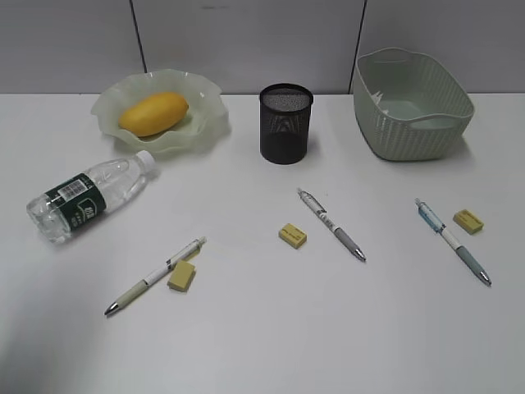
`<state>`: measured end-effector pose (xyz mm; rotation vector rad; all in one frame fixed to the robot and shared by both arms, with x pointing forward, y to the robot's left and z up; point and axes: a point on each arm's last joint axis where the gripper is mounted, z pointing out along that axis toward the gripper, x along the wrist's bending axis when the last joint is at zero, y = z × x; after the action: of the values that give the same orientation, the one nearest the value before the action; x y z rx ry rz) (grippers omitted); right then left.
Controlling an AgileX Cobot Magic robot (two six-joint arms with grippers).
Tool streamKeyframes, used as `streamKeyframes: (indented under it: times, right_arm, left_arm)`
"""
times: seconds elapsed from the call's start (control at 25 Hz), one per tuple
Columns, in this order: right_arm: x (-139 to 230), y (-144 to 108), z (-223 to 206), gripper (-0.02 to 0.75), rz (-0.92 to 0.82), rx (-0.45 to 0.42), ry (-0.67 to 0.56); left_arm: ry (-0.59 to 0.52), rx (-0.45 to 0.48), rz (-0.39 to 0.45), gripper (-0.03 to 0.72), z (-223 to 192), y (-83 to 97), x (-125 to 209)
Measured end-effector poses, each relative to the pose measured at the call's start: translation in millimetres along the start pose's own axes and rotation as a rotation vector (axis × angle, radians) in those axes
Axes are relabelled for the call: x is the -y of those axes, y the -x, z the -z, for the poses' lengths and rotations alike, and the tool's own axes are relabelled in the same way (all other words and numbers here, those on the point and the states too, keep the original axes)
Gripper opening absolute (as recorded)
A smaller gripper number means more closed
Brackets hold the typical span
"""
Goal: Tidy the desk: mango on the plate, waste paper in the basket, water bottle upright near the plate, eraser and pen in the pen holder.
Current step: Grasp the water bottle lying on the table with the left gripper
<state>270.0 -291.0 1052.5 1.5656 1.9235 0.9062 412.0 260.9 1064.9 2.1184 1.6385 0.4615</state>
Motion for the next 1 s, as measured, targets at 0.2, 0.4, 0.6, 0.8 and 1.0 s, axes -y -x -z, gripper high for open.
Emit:
streamKeyframes:
  times: [0.2,0.4,0.6,0.8,1.0]
  right_arm:
    - [0,0,0,0.519,0.0,0.0,0.0]
    - [0,0,0,0.519,0.0,0.0,0.0]
    - [0,0,0,0.519,0.0,0.0,0.0]
    - [0,0,0,0.519,0.0,0.0,0.0]
    - [0,0,0,0.519,0.0,0.0,0.0]
  left_arm:
    - [-0.069,0.003,-0.092,0.581,-26,-1.7,-47]
    - [-0.197,0.003,-0.175,0.636,-57,-4.8,-90]
    - [-0.347,-0.009,-0.213,0.639,-94,-9.2,-125]
    - [-0.398,0.033,-0.248,0.637,-130,-7.9,-151]
    - [-0.421,0.05,-0.284,0.638,-160,-8.1,-168]
